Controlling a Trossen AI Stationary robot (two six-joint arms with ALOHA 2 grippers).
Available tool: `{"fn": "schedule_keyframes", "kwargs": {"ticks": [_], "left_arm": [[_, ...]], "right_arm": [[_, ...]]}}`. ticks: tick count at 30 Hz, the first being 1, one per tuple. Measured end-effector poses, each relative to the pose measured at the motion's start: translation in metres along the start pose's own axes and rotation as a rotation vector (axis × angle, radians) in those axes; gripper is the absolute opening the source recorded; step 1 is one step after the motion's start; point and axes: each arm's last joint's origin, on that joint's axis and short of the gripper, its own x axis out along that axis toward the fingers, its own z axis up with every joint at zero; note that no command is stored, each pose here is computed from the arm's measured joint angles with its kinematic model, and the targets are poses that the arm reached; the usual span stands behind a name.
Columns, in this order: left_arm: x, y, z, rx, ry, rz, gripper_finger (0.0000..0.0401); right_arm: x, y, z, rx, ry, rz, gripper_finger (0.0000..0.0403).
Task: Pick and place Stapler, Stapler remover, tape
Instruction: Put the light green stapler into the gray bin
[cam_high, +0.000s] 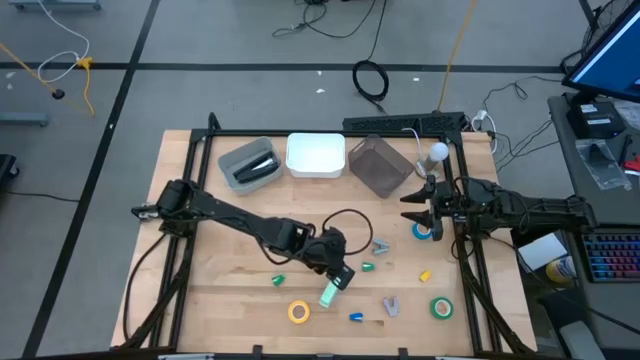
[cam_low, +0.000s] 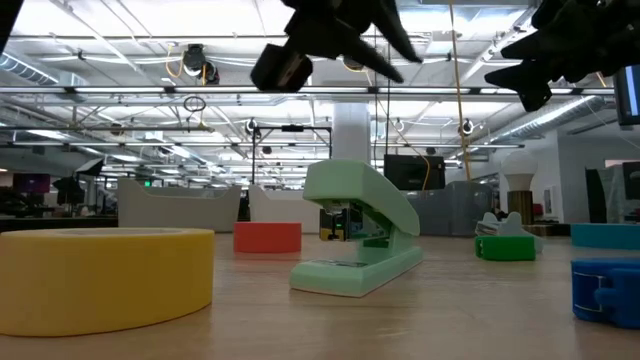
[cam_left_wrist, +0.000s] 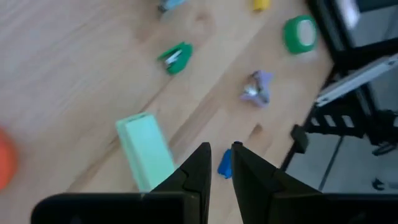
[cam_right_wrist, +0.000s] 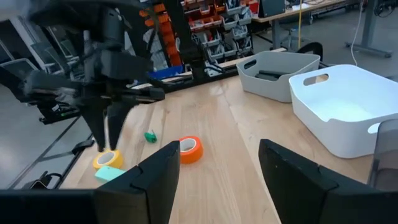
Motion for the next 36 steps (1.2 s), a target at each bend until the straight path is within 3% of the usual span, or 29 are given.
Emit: {"fn": "schedule_keyframes", "kwargs": {"ticks": [10,24,29,36], "left_arm": [[-0.0002,0.0026,0.0021,-0.058,0.014,0.009,0.0068],[-0.0002,0.0015,0.0026,-0.059,-0.004,0.004,0.0239],[-0.0002,-0.0003,0.0023,-0.026,0.011,-0.02,0.0266],[-0.0002,-0.0024,0.0001,-0.101,0.041,-0.043,0.0274]], "right_arm": [[-0.0001,0.0,-0.0001,0.0,0.001,0.0,0.021],[-0.0001,0.0,-0.0001,0.0,0.001,0.0,0.021],[-0.0001,0.0,0.0,0.0,0.0,0.0,0.021],[-0.0001,0.0,0.0,0.0,0.0,0.0,0.021]]}}
